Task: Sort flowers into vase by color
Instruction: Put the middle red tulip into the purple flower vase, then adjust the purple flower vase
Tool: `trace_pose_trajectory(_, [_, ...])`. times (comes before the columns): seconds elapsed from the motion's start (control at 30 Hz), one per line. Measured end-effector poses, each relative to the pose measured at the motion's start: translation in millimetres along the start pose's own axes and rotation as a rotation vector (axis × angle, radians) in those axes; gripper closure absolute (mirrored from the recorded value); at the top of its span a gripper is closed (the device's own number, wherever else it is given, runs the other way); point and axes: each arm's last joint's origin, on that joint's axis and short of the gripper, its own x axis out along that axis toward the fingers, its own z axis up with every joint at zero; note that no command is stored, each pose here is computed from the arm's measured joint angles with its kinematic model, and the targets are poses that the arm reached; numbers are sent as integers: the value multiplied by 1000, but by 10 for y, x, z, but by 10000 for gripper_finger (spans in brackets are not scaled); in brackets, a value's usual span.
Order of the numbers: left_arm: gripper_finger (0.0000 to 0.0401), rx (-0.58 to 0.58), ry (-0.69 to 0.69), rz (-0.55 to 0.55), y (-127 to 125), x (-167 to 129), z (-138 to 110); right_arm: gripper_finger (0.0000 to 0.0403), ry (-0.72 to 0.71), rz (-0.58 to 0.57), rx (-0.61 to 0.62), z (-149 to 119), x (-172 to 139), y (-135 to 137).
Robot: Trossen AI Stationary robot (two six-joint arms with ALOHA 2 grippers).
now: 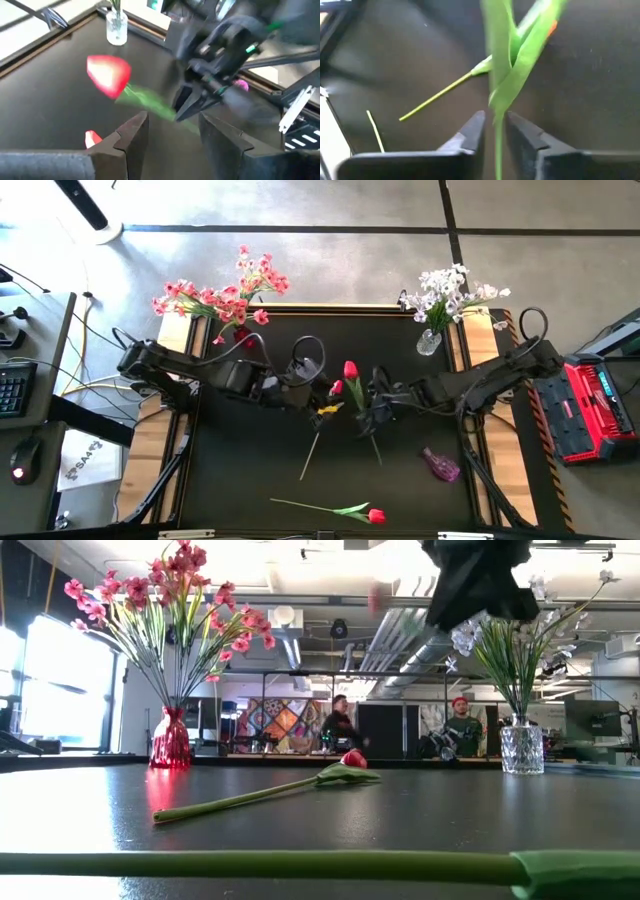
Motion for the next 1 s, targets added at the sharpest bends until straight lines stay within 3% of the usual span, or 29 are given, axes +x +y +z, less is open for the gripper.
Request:
trace_pose_trajectory(0.27, [240,19,-14,1,-19,-55,2,197,268,-50,3,-162,154,-237])
trace_pose_trajectory(0.5, [240,57,-11,3,-16,-58,0,180,633,-236,-155,-601,-64,-381])
trace_pose_trajectory(0.67, [240,74,-11,4,-15,-60,1,186,683,-268,-274,-912,-215,-342])
trace_pose_trajectory(0.8, [240,84,-22,22,-9,-59,5,182,615,-346,-295,-1041,-293,-365])
trace_pose_trajectory(1.0, [240,107,-32,30,16,-43,30,133,634,-320,-245,-1215,-139,-464])
